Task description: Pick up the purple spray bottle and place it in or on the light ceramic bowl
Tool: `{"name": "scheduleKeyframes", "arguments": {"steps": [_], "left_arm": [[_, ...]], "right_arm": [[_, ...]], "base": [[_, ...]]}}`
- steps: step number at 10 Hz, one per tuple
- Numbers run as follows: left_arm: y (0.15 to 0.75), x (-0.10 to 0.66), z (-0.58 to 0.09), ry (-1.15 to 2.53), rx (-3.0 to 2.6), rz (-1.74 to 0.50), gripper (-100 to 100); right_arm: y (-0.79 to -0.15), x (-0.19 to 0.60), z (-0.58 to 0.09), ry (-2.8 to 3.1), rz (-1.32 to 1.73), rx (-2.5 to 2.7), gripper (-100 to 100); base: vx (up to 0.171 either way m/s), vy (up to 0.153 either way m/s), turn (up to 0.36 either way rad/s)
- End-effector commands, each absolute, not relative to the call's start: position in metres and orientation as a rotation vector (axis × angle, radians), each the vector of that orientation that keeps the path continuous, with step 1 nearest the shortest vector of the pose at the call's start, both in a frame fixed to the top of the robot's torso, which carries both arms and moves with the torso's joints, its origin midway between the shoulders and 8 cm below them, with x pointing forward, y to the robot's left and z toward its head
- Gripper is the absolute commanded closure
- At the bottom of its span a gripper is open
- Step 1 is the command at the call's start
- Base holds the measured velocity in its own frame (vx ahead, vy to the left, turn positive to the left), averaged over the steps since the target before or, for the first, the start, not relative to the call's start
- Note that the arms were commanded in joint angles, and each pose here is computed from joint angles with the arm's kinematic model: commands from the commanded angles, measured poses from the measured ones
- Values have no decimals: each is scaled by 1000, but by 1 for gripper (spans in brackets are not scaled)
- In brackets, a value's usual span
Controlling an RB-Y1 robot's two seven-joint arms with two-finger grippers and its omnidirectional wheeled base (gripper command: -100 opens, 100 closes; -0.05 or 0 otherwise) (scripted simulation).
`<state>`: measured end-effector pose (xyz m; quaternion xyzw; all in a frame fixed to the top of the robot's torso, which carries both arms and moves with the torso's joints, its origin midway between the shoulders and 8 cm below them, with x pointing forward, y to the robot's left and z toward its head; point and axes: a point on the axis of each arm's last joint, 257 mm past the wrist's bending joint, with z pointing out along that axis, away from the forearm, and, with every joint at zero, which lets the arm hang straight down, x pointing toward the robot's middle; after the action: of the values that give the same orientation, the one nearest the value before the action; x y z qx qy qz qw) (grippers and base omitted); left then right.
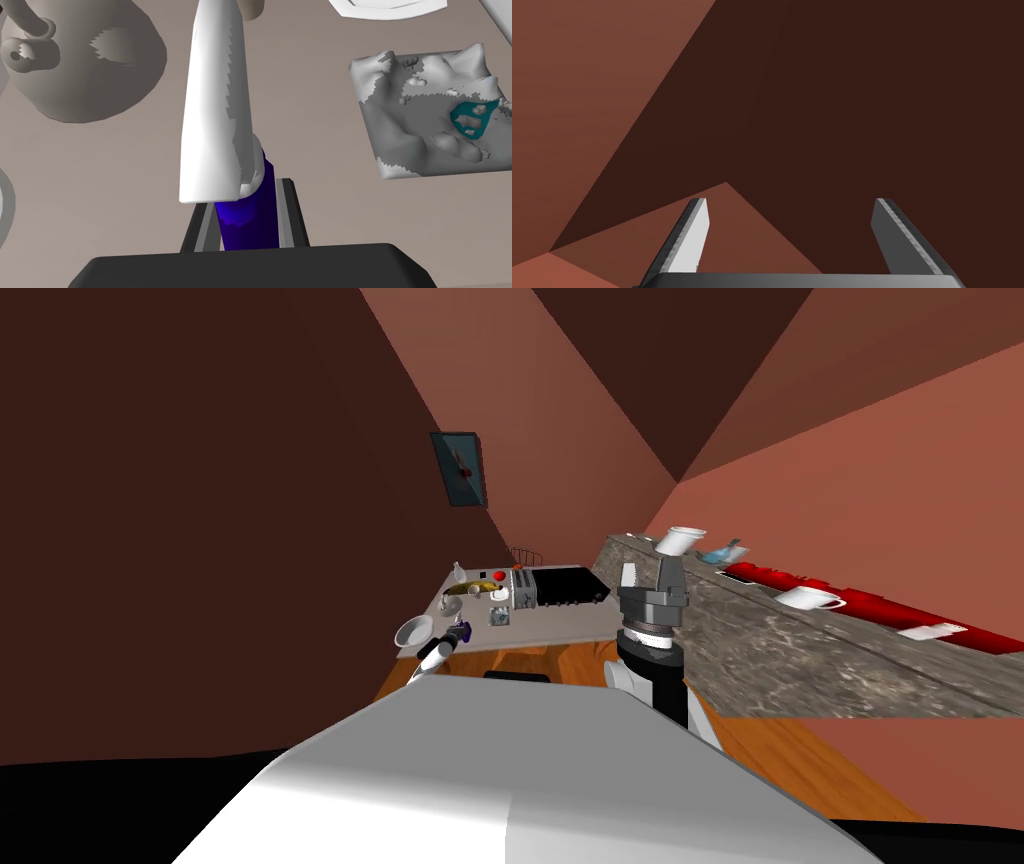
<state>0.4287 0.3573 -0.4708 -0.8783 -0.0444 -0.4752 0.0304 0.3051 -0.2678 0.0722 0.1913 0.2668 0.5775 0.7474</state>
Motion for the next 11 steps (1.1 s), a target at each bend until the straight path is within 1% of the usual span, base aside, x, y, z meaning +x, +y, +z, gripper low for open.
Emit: {"name": "scheduleKeyframes", "arguments": {"steps": [1, 2, 3, 4, 7, 11], "left_arm": [[352, 425, -468, -112, -2716, -1470, 100], [354, 427, -470, -122, -2713, -1467, 100], [354, 427, -470, -121, -2715, -1467, 0], [340, 435, -466, -147, -2743, -1503, 100], [319, 449, -456, -189, -2784, -1564, 100], [285, 473, -432, -277, -2844, -1688, 100]], "right_arm": [[-268, 305, 72, 584, 1263, 418, 0], [-268, 305, 72, 584, 1263, 418, 0], [-268, 305, 72, 584, 1263, 418, 0], [-268, 305, 72, 584, 1263, 418, 0], [-268, 305, 72, 584, 1264, 418, 0], [-268, 305, 72, 584, 1264, 418, 0]], "base": [[38, -20, 121], [16, -11, 25], [0, 0, 0], [-89, 70, -84], [-194, 109, -76], [-239, 117, -75]]}}
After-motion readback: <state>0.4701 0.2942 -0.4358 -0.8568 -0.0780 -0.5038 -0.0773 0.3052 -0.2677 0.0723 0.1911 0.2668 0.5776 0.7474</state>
